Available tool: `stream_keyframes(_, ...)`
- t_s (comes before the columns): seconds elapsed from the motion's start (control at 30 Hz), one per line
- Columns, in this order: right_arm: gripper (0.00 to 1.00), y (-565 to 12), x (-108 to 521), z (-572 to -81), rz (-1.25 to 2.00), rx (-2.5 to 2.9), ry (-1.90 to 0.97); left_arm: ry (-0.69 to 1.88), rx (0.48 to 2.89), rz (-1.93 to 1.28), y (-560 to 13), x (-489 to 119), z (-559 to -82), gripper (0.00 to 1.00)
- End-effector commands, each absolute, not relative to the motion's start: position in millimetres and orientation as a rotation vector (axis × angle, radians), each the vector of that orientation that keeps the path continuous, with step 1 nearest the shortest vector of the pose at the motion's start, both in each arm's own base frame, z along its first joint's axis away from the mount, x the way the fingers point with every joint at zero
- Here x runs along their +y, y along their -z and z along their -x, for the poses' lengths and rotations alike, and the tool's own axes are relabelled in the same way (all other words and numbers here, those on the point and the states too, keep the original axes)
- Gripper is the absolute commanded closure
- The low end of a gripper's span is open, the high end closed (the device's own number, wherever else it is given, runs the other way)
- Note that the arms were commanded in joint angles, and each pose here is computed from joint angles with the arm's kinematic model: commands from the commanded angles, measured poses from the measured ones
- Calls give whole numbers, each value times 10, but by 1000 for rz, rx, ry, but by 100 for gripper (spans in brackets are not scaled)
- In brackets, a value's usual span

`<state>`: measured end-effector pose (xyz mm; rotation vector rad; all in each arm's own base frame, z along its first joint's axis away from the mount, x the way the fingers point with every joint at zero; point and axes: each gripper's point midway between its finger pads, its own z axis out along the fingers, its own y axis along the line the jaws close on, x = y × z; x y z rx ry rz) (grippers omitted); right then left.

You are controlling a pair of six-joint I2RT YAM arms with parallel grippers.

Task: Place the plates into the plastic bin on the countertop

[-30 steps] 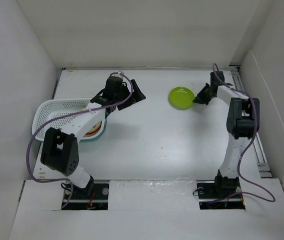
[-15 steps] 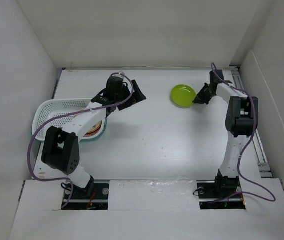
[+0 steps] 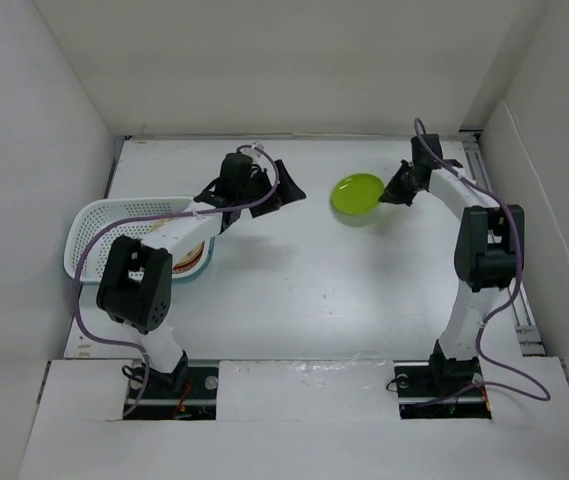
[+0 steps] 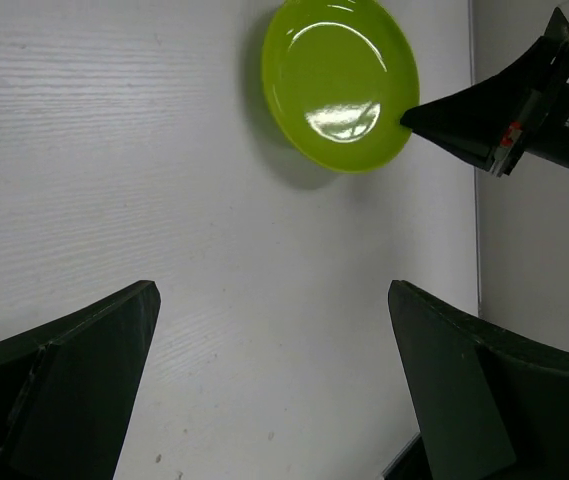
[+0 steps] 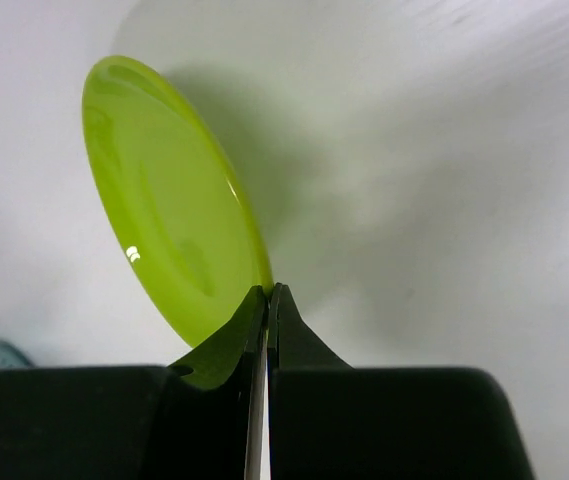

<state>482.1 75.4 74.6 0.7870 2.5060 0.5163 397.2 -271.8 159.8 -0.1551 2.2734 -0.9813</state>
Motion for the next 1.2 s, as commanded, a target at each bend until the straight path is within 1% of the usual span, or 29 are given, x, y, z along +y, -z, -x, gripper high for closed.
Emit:
stream_keyframes(0.0,100,-1466,1063,-4741,-628,2376,-574,1135,2172,11,-1783,-2923,-3983,1)
stream_keyframes(0.03,100,-1466,1194,-4663,-591,2381,-589,1164,2159,1,-1826,-2953,-3972,1)
stream_keyframes(0.1,100,-1655,1375,-4535,-510,2357,-665,1210,2169,-39,-1782,-3055,-3939,1)
stream_keyframes(0.13,100,-1711,1558,-4435,-451,2366,-752,1217,2163,-52,-1809,-3110,-3949,1)
stream_keyframes(0.17,100,-1722,1650,-4373,-415,2361,-798,1204,2156,-56,-1856,-3108,-3980,1)
stream_keyframes(0.27,100,-1942,1937,-4212,-312,2328,-922,1179,2186,-32,-1755,-3106,-4036,1)
stream_keyframes(0.3,100,-2003,1991,-4157,-299,2318,-950,1172,2214,-23,-1660,-3103,-4030,1)
stream_keyframes(0.37,100,-2067,2069,-4118,-267,2307,-978,1163,2213,-17,-1655,-3095,-4044,1)
stream_keyframes(0.4,100,-2119,2129,-4074,-244,2300,-989,1152,2221,-7,-1612,-3078,-4040,3)
stream_keyframes(0.43,100,-2125,2141,-4063,-239,2302,-998,1158,2194,-16,-1659,-3092,-4070,6)
stream_keyframes(0.47,100,-2130,2201,-4026,-219,2307,-1014,1155,2197,3,-1659,-3072,-4051,22)
stream_keyframes(0.5,100,-2130,2202,-4026,-219,2307,-1015,1155,2197,3,-1659,-3072,-4051,40)
stream_keyframes(0.53,100,-2103,2220,-4002,-210,2311,-1032,1141,2190,12,-1679,-3046,-4049,62)
stream_keyframes(0.57,100,-2118,2248,-3972,-195,2315,-1059,1128,2175,20,-1730,-3026,-4067,77)
stream_keyframes(0.6,100,-2105,2273,-3977,-185,2315,-1076,1118,2173,28,-1726,-3016,-4082,99)
stream_keyframes(0.7,100,-2107,2380,-3921,-121,2311,-1141,1116,2142,47,-1887,-2949,-4091,100)
stream_keyframes(0.73,93,-2107,2380,-3920,-121,2311,-1141,1111,2145,67,-1915,-2928,-4080,100)
stream_keyframes(0.77,61,-2059,2416,-3909,-103,2323,-1138,1094,2129,89,-1980,-2838,-4119,100)
stream_keyframes(0.83,35,-2000,2344,-3974,-147,2326,-1067,989,2119,203,-2083,-2516,-4163,100)
stream_keyframes(0.87,24,-1929,2312,-3974,-149,2336,-1037,951,2114,257,-2108,-2384,-4165,100)
stream_keyframes(0.9,3,-1922,2325,-3947,-146,2337,-1027,903,2116,314,-2214,-2213,-4093,100)
stream_keyframes(0.93,1,-1873,2308,-3939,-156,2346,-1014,792,2085,422,-2251,-1904,-4172,100)
stream_keyframes(1.0,1,-1745,2304,-3859,-150,2373,-981,705,2055,560,-2300,-1559,-4102,100)
stream_keyframes(1.03,1,-1684,2284,-3842,-161,2386,-968,639,1994,642,-2464,-1286,-3997,100)
stream_keyframes(1.07,1,-1689,2319,-3802,-146,2381,-974,587,1965,718,-2399,-1012,-3948,100)
stream_keyframes(1.13,1,-1578,2341,-3722,-136,2394,-977,518,1892,851,-2484,-620,-3750,100)
stream_keyframes(1.17,1,-1574,2385,-3672,-118,2393,-985,459,1859,926,-2444,-322,-3709,100)
